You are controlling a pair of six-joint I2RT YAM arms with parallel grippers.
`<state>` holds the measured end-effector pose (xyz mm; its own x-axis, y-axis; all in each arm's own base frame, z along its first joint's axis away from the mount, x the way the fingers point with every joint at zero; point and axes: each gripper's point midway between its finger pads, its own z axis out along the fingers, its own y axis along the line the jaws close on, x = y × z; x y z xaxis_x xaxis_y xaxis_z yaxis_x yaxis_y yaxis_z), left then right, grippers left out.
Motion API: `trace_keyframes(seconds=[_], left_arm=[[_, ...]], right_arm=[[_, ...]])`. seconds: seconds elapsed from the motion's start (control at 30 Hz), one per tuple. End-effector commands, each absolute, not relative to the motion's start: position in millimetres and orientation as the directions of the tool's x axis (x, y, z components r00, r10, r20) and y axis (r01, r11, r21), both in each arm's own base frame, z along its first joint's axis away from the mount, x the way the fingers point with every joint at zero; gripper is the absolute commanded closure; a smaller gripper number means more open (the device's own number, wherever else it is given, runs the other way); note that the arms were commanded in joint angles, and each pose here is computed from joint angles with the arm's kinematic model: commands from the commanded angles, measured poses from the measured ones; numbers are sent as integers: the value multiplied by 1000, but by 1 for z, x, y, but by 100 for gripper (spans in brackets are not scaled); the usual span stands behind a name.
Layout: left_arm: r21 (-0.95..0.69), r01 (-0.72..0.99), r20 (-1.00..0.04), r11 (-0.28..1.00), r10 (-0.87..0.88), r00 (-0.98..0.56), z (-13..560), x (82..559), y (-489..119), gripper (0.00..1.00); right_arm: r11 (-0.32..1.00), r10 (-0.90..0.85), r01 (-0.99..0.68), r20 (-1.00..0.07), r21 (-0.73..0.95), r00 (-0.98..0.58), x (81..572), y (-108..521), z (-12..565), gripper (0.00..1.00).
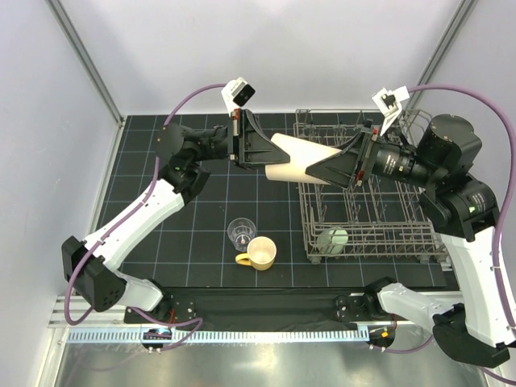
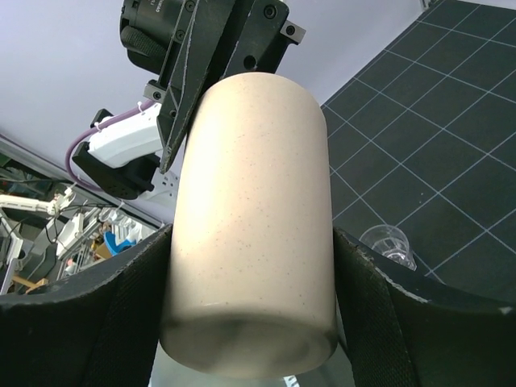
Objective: Load the cups into the dish rack
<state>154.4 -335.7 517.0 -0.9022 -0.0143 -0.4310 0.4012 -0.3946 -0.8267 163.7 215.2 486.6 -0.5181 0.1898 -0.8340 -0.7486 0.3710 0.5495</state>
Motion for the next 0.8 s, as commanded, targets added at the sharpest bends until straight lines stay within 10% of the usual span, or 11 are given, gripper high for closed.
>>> trace_keyframes(seconds=[0.0, 0.77], left_arm=[[-775, 452, -489, -442, -33, -872, 534, 140, -326, 100], [-780, 441, -478, -444, -32, -878, 531, 143, -327, 100]], right_arm=[[309, 188, -787, -845, 535, -501, 151, 218, 497, 25], [303, 202, -794, -850, 527, -487, 152, 218, 501, 13]])
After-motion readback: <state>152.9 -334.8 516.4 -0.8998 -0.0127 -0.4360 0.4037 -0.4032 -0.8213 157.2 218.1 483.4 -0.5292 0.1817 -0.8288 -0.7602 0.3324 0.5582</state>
